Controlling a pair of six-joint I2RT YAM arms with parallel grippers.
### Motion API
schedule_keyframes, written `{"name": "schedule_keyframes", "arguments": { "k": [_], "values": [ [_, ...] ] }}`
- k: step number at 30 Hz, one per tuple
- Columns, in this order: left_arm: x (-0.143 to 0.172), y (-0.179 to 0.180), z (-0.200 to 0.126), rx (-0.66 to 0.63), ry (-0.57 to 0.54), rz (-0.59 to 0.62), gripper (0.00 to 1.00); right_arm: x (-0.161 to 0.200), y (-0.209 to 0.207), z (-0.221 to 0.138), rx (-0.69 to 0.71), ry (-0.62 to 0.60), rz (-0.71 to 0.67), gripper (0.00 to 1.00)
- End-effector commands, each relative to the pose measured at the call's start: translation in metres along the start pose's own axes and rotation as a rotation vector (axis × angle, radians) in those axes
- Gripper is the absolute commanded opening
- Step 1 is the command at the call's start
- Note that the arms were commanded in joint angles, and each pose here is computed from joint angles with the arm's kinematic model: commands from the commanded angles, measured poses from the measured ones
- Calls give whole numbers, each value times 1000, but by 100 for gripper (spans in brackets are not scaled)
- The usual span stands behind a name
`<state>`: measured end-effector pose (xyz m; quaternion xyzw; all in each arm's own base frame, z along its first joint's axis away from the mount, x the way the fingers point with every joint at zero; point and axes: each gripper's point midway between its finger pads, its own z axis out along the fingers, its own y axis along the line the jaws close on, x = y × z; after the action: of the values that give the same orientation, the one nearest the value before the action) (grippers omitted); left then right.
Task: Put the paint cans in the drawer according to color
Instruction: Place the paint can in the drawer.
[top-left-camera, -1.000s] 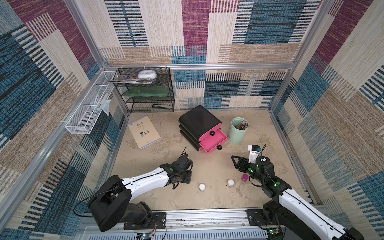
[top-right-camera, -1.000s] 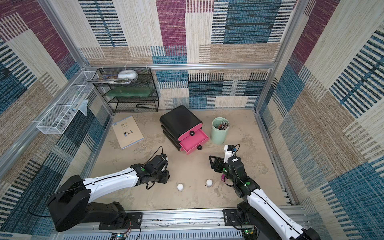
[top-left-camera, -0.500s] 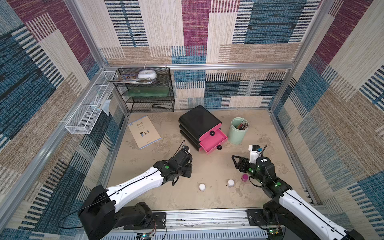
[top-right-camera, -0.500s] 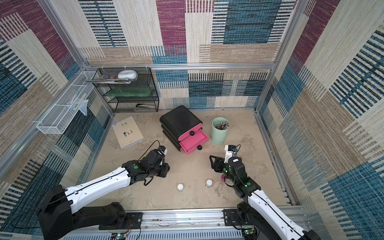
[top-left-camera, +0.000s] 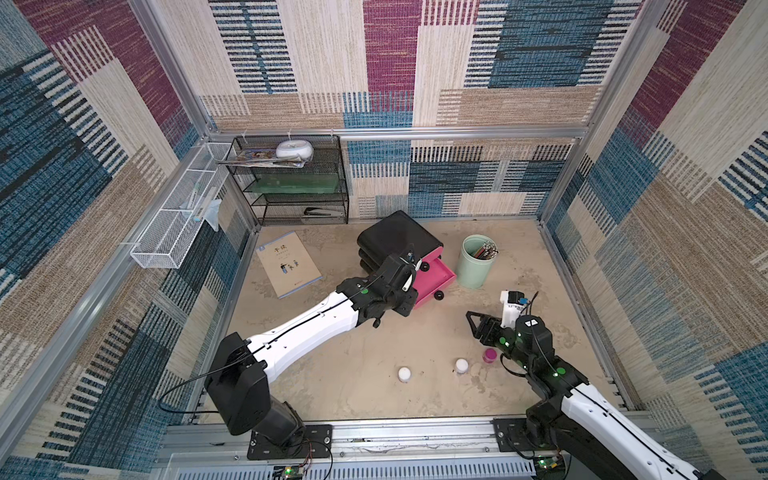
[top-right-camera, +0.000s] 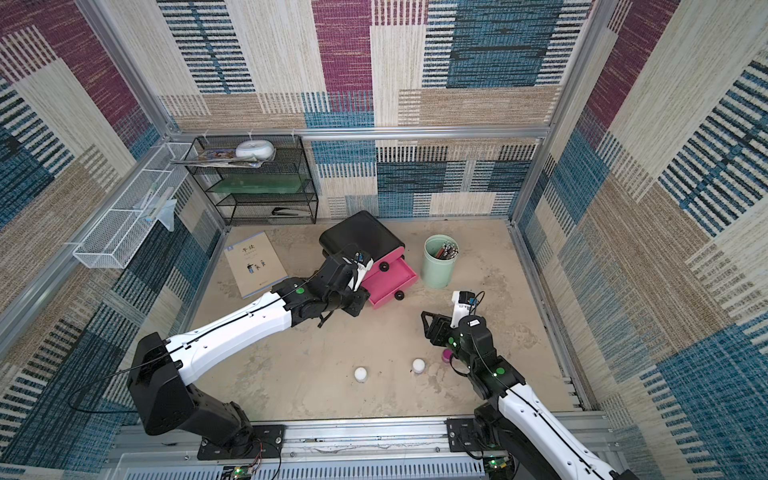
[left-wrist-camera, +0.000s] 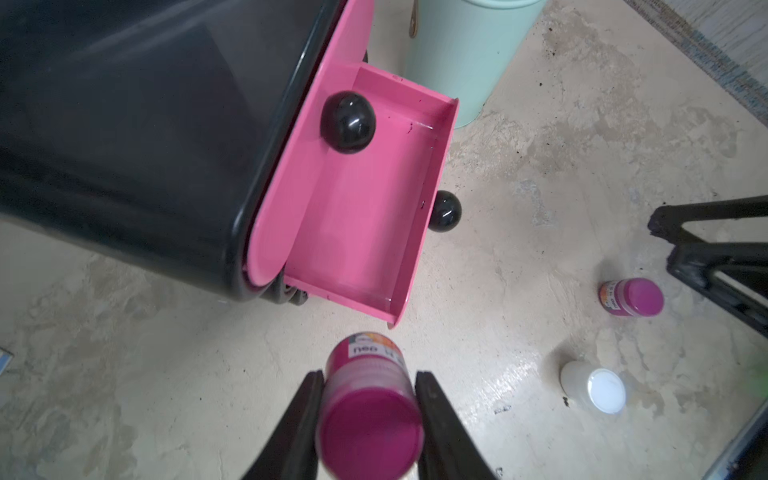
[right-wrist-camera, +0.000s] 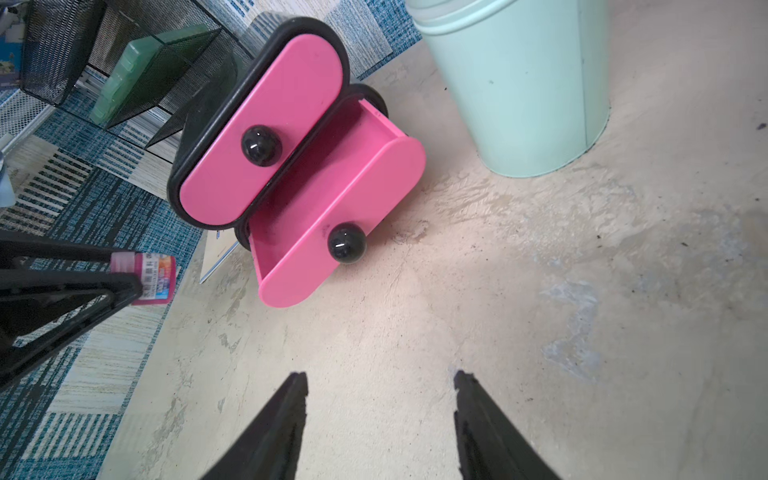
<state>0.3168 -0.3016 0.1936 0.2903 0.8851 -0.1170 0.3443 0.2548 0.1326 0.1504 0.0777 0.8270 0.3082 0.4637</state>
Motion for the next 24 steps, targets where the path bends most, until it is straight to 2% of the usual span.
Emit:
{"name": "schedule_keyframes", "arguments": {
  "k": [1,7,15,24],
  "values": [
    [-4,2,9,-29,19,117,24,-5,1,-2,4,-17,2,61],
    [-7,-2,33,-26,70,160,24,-5,1,-1,10,-11,-6,60],
    [-20,5,48,-82,68,196,24,-5,2,-1,2,-11,-7,60],
    [-15,8,79,-79,109,198,25,0,-6,0,25,-11,-14,59]
  ]
}}
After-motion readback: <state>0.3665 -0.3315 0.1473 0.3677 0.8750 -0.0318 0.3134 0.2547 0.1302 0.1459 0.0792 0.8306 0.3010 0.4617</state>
